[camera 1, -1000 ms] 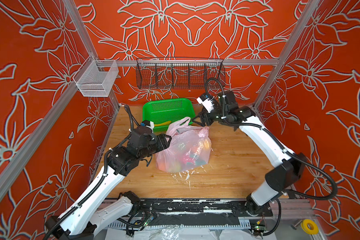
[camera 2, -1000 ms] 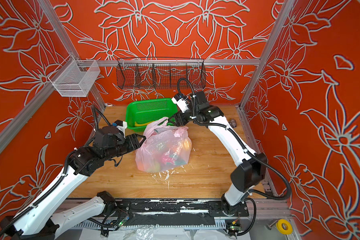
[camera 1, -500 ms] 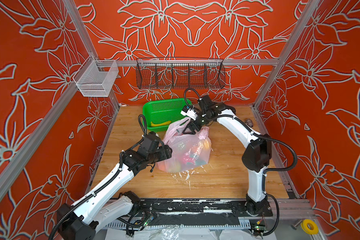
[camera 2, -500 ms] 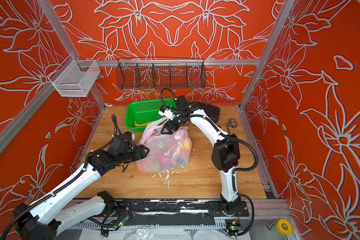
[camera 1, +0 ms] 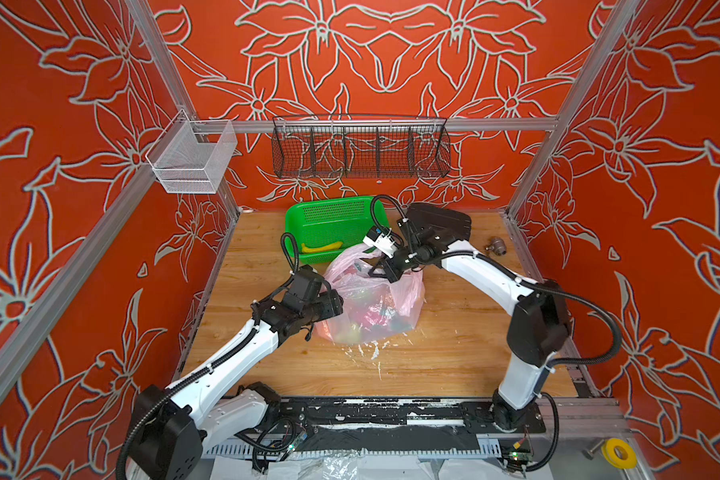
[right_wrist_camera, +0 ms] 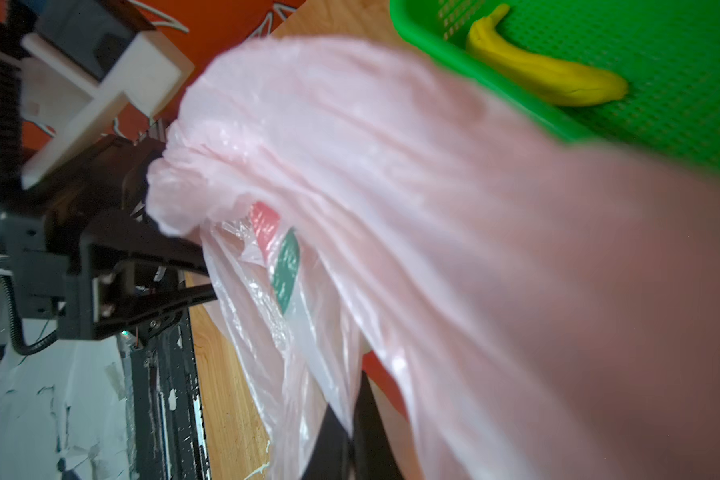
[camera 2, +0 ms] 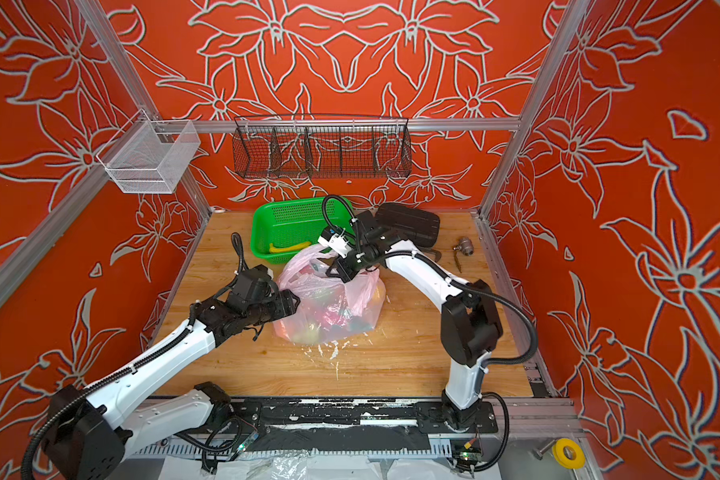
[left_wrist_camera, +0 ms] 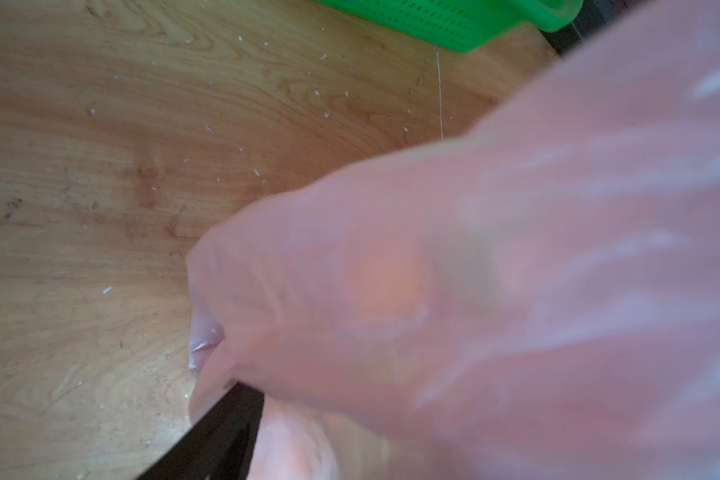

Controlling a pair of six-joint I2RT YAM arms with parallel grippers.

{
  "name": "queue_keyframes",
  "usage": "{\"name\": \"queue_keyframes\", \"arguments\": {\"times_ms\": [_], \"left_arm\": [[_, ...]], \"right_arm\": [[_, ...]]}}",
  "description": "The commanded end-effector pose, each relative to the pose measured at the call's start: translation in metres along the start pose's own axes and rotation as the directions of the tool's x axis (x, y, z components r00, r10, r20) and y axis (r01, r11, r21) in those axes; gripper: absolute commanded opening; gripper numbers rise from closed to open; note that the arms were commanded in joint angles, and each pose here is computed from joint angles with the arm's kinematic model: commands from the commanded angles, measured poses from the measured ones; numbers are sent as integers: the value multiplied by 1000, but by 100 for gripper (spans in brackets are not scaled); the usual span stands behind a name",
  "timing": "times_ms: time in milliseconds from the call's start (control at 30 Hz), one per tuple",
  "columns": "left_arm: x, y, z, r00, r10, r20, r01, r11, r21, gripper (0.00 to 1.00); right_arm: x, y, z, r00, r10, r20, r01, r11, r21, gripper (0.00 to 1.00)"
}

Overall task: Untie the knot of the plastic bag and take out the fruit
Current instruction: 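Lift the bag handle with the right gripper while the left gripper holds the bag, then pull the bag mouth wider with the right gripper while the left gripper holds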

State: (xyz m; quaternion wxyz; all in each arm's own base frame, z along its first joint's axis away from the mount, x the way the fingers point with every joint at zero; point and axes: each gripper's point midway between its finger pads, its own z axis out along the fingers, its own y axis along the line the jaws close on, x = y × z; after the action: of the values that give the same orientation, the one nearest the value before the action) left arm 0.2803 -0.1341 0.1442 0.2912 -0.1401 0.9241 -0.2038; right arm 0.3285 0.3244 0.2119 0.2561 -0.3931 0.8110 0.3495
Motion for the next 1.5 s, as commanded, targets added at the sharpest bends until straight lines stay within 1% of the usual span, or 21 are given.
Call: {"name": "queue_keyframes", "arguments": {"times_ms": [0,33,100,167,233,333,433,500,567,633,700,800,967,1100,1200,1267,1367,1467], "left_arm": [[-30,-16,-5,997,18,74,-22,998,58,79],[-35,-16,-6,996,26,86,-30,998,53,79],[-45,-19,-9,994,41,103,-47,998,50,80],[-53,-23,-15,992,58,115,-65,996,54,82],[-58,-27,-23,990,67,124,-75,996,58,83],[-59,-30,-37,993,40,113,-48,996,69,84],[-48,-45,-51,998,-26,51,18,987,162,84],[-37,-64,-62,998,-61,-21,65,961,268,83],[-25,-78,-70,993,-75,-95,104,935,340,84],[-16,-87,-75,986,-73,-147,124,921,371,84],[-8,-96,-76,982,-55,-180,122,915,386,84],[-3,-104,-67,975,-49,-219,131,916,379,85],[-9,-121,-39,972,-92,-215,174,900,400,86],[-8,-131,-16,966,-54,-252,149,915,374,87],[0,-134,2,949,-28,-314,144,924,355,87],[8,-131,13,936,-11,-351,137,933,334,87],[20,-123,22,920,-3,-393,134,943,305,77],[29,-113,25,912,-9,-409,137,949,286,69]], "right_arm": [[-38,-3,-39,972,45,232,-76,989,126,0],[-38,-4,-46,962,65,267,-107,983,147,0],[-42,-5,-64,926,108,362,-183,967,180,0],[-40,-7,-81,882,155,446,-265,944,196,0],[-37,-6,-94,839,184,512,-318,929,189,0],[-32,-5,-106,771,238,591,-393,907,148,0],[-27,-5,-110,731,278,623,-438,892,115,0],[-22,-8,-109,724,295,623,-460,880,117,0],[-19,-10,-108,720,304,624,-471,874,118,0],[-17,-11,-105,717,312,623,-475,873,110,0],[-18,-10,-102,716,321,619,-474,875,95,0],[-20,-6,-100,718,331,613,-469,880,74,0],[-30,10,-95,728,312,610,-403,915,13,0],[-35,25,-94,742,295,603,-356,934,-19,0],[-38,36,-94,747,283,602,-323,945,-43,0],[-40,39,-97,743,270,612,-312,949,-41,0],[-39,35,-103,726,259,637,-325,946,-13,0],[-38,29,-108,720,238,652,-339,940,31,0]]}}
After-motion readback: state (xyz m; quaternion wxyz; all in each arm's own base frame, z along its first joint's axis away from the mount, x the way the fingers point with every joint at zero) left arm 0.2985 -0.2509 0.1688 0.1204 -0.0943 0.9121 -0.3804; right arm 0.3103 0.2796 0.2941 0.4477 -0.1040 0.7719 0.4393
